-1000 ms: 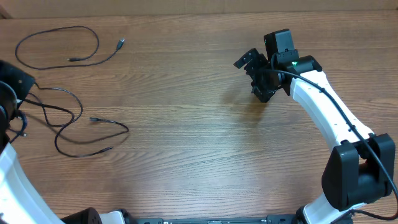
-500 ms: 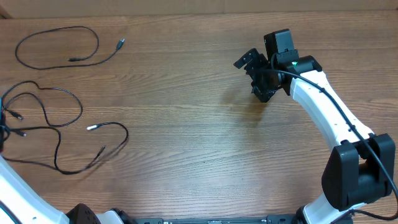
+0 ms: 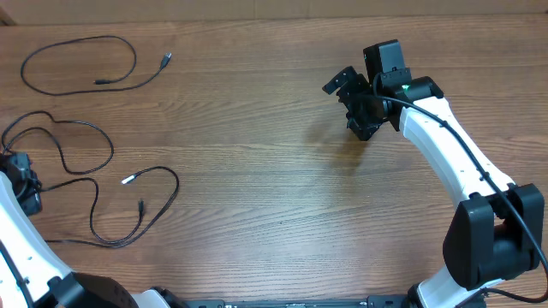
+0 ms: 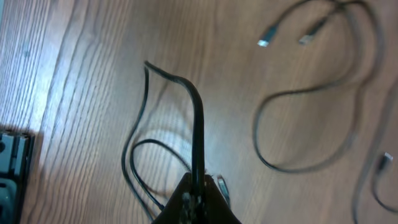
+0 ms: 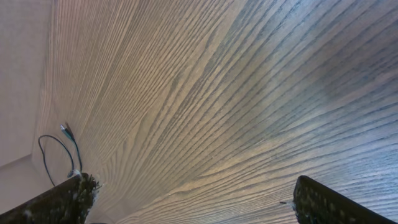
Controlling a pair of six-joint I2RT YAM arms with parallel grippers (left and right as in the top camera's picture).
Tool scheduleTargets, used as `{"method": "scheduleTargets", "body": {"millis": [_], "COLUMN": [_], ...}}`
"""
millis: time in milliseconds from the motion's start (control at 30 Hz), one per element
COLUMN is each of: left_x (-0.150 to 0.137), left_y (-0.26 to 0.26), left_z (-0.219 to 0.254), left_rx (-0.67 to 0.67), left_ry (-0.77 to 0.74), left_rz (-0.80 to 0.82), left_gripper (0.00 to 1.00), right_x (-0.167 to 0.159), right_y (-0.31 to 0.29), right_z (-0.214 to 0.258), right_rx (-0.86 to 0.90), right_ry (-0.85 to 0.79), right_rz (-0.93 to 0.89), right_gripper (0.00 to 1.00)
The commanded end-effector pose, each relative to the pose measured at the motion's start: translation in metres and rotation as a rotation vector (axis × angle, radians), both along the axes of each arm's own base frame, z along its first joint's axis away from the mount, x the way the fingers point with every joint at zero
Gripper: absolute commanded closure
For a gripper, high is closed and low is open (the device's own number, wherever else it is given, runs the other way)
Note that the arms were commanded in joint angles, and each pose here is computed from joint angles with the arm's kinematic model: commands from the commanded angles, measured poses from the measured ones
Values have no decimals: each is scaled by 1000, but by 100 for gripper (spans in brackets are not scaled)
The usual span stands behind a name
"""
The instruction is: Untangle cables
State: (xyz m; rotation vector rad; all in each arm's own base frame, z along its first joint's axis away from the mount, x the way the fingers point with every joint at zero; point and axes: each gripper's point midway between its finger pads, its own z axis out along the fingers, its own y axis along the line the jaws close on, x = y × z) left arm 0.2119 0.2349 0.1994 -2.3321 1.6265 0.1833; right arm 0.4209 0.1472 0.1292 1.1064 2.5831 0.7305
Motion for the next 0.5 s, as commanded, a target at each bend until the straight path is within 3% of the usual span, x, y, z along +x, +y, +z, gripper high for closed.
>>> {"method": "scheduleTargets", "body": {"millis": [0, 233, 467], "left_x": [-16, -48, -54], "left_y": [4, 18, 55], "left_z": [-25, -70, -89], "left_rx": [-33, -62, 41], "left_ry": [6, 13, -75], "left_rz": [134, 323, 404], "left_gripper": [96, 96, 96], "right_x": [6, 8, 8], "right_y": [-7, -12, -12], "right_z": [9, 8, 8], "right_rx": [-19, -50, -50], "right_ry": [-36, -44, -44], "right_rz": [-15, -33, -33], "right_gripper": [0, 0, 0]}}
